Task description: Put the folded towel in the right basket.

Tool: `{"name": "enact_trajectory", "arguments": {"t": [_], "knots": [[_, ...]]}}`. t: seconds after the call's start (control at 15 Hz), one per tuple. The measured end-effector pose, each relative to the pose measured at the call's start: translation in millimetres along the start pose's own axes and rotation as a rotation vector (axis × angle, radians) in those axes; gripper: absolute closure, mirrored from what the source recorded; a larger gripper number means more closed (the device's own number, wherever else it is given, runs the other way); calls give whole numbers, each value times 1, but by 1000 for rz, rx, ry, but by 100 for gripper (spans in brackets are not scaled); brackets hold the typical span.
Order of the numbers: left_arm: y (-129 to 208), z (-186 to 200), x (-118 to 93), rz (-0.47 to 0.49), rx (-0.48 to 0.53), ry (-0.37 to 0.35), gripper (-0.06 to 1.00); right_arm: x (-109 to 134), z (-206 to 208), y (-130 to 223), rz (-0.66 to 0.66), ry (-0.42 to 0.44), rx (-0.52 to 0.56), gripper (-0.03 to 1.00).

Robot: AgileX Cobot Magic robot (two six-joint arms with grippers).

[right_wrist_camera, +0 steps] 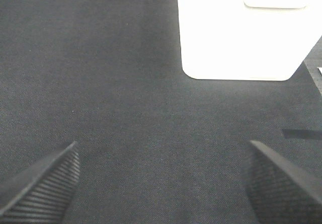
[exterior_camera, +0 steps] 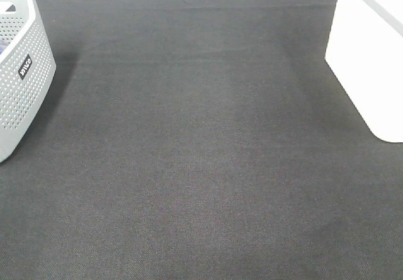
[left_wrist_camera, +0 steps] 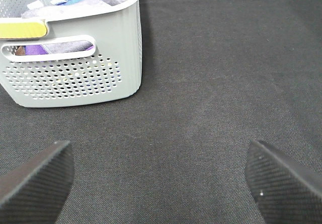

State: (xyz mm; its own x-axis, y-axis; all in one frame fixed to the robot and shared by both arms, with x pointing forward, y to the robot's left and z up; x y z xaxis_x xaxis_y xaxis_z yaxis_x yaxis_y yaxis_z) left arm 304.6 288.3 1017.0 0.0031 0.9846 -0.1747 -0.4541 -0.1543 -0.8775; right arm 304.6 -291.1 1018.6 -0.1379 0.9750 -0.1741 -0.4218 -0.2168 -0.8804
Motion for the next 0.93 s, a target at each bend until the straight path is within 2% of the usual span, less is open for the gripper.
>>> {"name": "enact_trajectory", "arguments": {"t": [0.93], "knots": [[0, 0, 0, 0, 0, 0, 7, 0, 0, 0, 0, 0, -1, 14]]}}
Point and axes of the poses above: a point on each arm's last joint axis where the gripper is mounted, z pointing back along that axis away from the gripper, x along the wrist's bending axis when the last joint is at zero, y = z × x, the point moved 8 cm from there along -z, pointing out along that axis toward the gripper, and after that the axes turned 10 degrees about z, right-handed, at the moved point
